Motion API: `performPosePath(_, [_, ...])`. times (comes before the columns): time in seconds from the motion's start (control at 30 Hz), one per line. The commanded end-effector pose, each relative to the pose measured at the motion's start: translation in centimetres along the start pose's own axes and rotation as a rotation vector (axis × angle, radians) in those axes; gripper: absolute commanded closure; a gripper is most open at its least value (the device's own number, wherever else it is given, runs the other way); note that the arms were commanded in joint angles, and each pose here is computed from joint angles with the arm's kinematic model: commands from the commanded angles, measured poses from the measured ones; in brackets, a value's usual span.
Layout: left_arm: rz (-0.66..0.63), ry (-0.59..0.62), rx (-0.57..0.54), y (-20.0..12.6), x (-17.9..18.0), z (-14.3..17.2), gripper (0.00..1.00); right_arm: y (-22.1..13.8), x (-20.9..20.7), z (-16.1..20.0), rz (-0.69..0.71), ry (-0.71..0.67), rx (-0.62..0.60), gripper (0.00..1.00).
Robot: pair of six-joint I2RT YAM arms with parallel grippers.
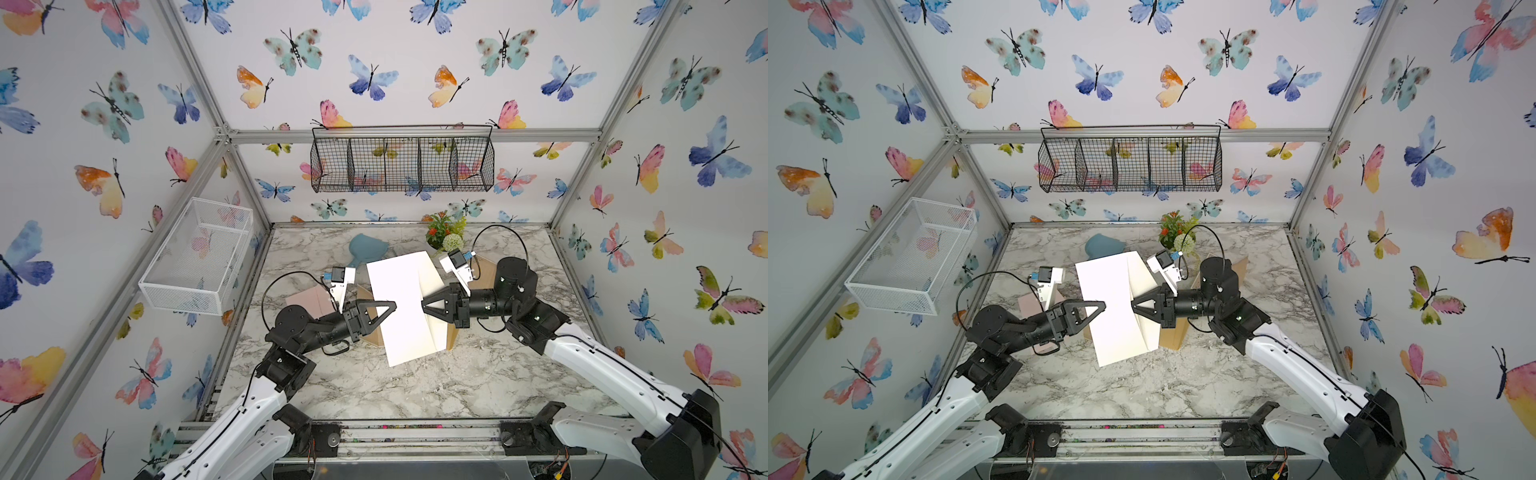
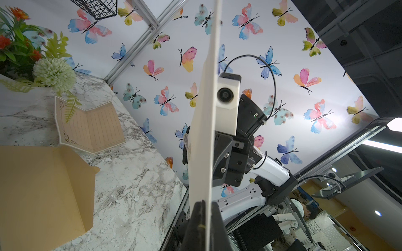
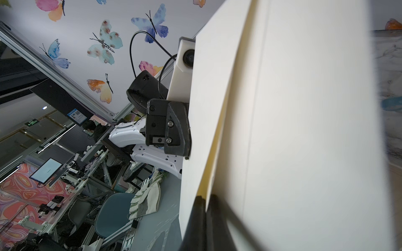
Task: Take the letter paper out of the envelope
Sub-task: Take out the letter paper from the envelope.
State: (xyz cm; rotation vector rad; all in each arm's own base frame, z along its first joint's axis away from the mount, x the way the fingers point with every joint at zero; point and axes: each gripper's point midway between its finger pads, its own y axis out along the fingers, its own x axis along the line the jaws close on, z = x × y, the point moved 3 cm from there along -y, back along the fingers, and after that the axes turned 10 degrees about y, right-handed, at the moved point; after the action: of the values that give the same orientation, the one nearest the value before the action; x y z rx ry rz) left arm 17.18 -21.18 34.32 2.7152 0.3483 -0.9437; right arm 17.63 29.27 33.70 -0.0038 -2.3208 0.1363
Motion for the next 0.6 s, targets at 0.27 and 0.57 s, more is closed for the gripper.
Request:
performPosePath(0.27, [-0.068, 0.033, -0.042, -3.4, 1.2, -0.8, 0.99, -5.0, -1.8, -1.6, 0.212, 0.024, -0.094, 0.99])
performPosePath(0.57, [-0.086, 0.049, -0.046, -3.8, 1.3, -1.7, 0.97, -6.3, -3.1, -1.5, 0.245, 0.059, -0.1, 0.99])
